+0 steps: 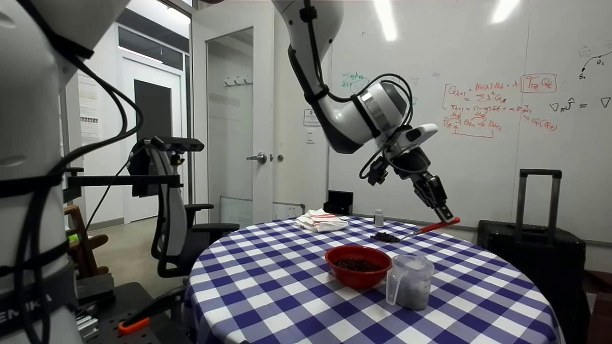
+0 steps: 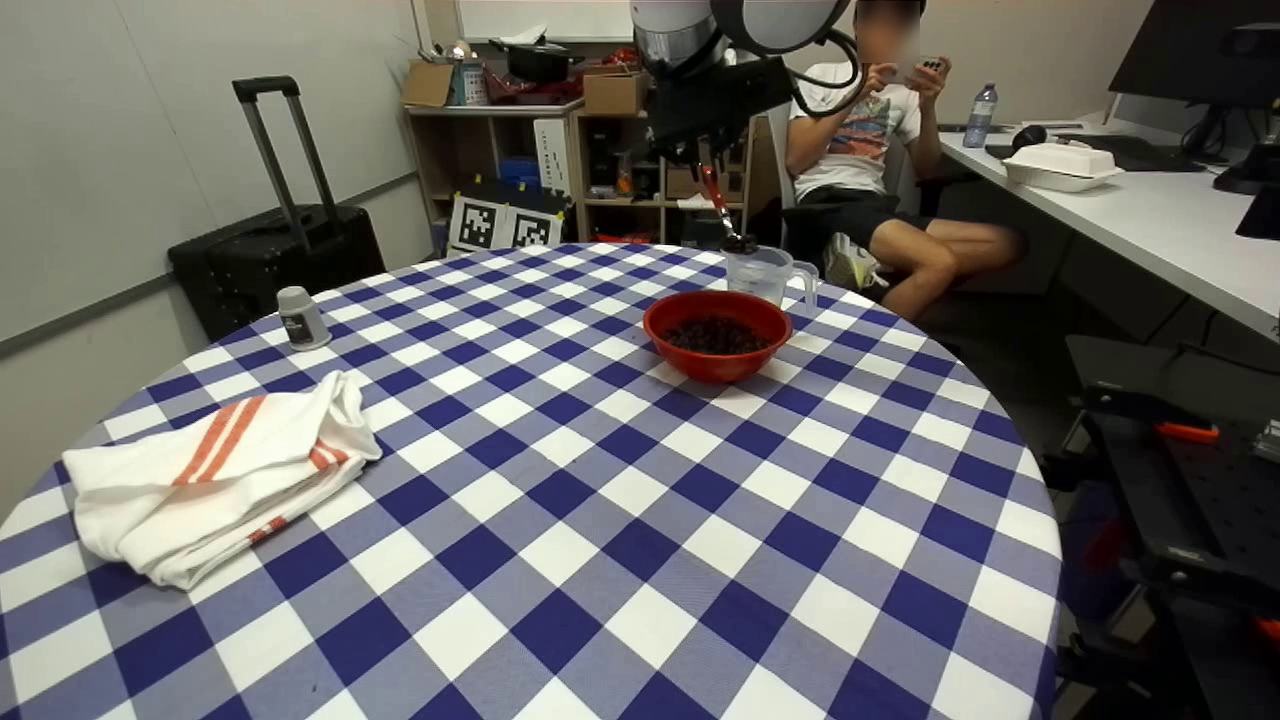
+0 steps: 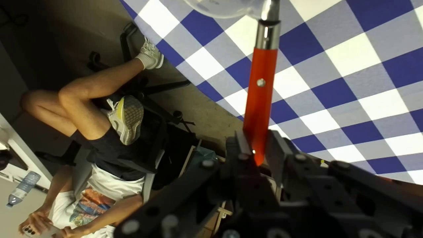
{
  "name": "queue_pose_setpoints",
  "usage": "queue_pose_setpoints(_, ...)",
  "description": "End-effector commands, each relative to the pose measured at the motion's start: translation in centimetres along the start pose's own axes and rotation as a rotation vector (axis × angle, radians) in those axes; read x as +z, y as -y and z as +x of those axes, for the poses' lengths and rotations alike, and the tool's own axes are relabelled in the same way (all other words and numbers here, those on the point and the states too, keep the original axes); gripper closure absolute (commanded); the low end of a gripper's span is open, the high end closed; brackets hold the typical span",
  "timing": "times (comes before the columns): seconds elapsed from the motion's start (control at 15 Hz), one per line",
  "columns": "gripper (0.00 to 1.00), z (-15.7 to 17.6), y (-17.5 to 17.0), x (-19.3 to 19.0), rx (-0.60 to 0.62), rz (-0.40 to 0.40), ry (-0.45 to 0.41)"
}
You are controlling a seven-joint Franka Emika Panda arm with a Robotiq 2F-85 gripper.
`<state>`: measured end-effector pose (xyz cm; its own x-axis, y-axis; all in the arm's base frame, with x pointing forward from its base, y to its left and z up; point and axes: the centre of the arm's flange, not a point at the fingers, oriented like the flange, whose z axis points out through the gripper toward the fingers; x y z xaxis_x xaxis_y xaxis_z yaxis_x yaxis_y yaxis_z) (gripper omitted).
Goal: Use the spoon to pick up some contents from the bowl and pour into the jug
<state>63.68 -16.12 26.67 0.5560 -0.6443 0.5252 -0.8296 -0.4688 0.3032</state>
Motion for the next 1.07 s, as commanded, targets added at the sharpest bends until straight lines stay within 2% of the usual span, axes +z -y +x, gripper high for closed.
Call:
queue_pose_setpoints(0.0,0.95,1.0,-1.7,-0.1,0.027,0.001,-0.003)
queue_pose_setpoints(0.53,0.95,1.7,-4.5,0.4,0.072,-0.023,-0.014)
queue_pose_setpoints(1.0,0.95,1.8,-5.9,1.2,0.170,-0.057,-0.043)
